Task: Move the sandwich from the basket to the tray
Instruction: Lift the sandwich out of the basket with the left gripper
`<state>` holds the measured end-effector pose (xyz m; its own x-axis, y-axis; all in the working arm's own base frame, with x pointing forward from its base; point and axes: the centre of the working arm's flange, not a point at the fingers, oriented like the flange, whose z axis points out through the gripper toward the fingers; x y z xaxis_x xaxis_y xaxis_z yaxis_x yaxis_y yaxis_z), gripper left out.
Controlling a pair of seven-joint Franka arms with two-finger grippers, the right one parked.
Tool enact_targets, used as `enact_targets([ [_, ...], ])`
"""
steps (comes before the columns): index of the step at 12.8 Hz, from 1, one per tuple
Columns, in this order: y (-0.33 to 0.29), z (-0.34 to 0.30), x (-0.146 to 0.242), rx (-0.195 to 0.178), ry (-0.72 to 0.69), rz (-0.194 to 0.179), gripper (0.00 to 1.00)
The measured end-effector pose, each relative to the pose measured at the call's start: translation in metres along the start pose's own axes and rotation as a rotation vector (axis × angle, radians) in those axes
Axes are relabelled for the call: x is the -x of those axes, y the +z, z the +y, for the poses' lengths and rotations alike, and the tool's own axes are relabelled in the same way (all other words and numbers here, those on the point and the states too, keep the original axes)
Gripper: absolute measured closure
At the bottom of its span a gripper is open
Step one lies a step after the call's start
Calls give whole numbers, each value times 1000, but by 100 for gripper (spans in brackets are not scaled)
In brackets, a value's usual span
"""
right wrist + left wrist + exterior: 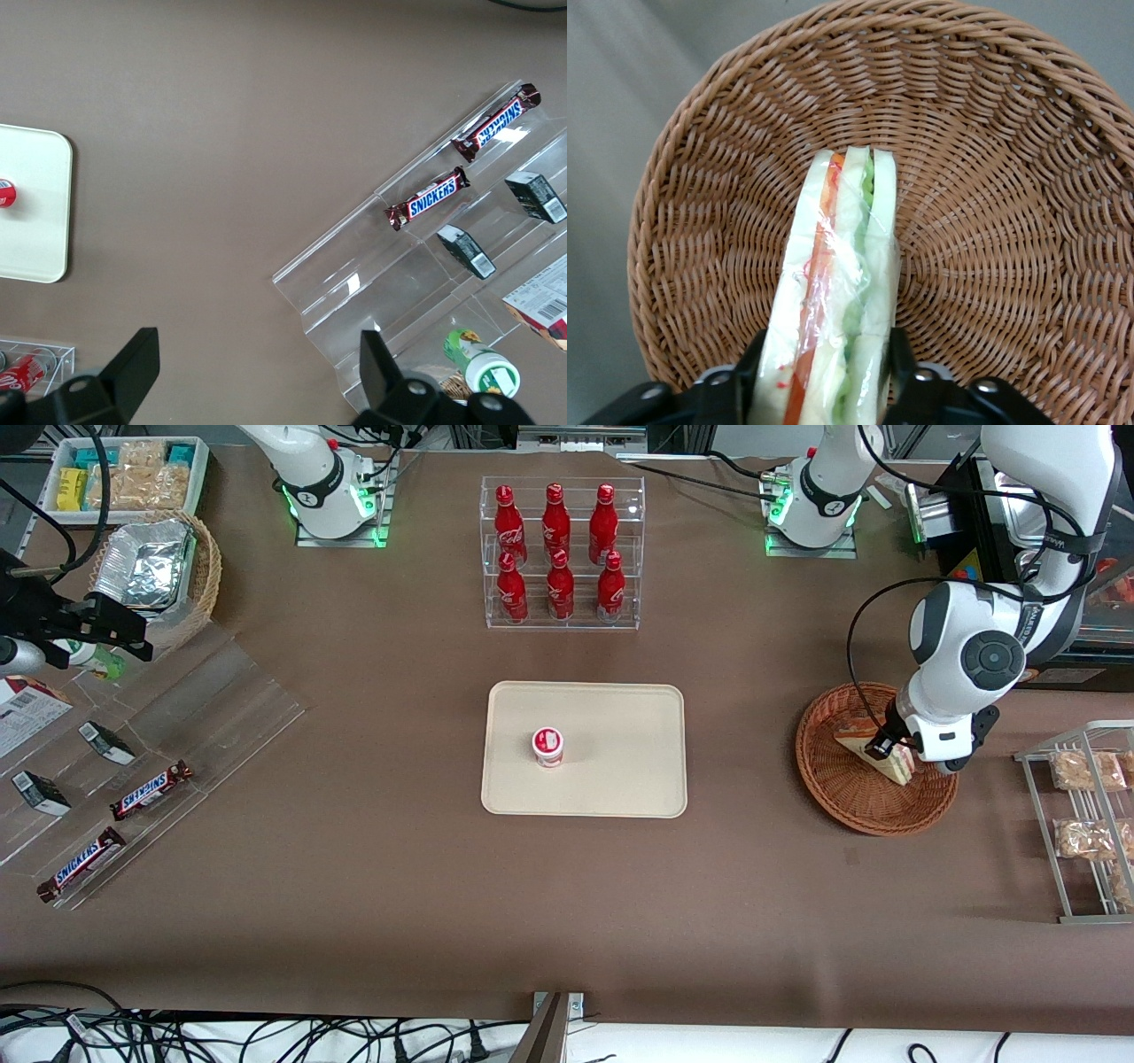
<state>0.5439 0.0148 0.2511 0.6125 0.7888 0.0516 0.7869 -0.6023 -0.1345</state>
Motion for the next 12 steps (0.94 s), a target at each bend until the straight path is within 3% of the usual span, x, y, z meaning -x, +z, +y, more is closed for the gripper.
enact_targets([
  [1, 0, 0, 0, 1, 0, 1, 57],
  [5, -7, 9, 7, 4, 20, 2, 60],
  [9, -48, 33, 15, -70, 74, -24, 60],
  [12, -98, 55, 21, -110, 133, -20, 60],
])
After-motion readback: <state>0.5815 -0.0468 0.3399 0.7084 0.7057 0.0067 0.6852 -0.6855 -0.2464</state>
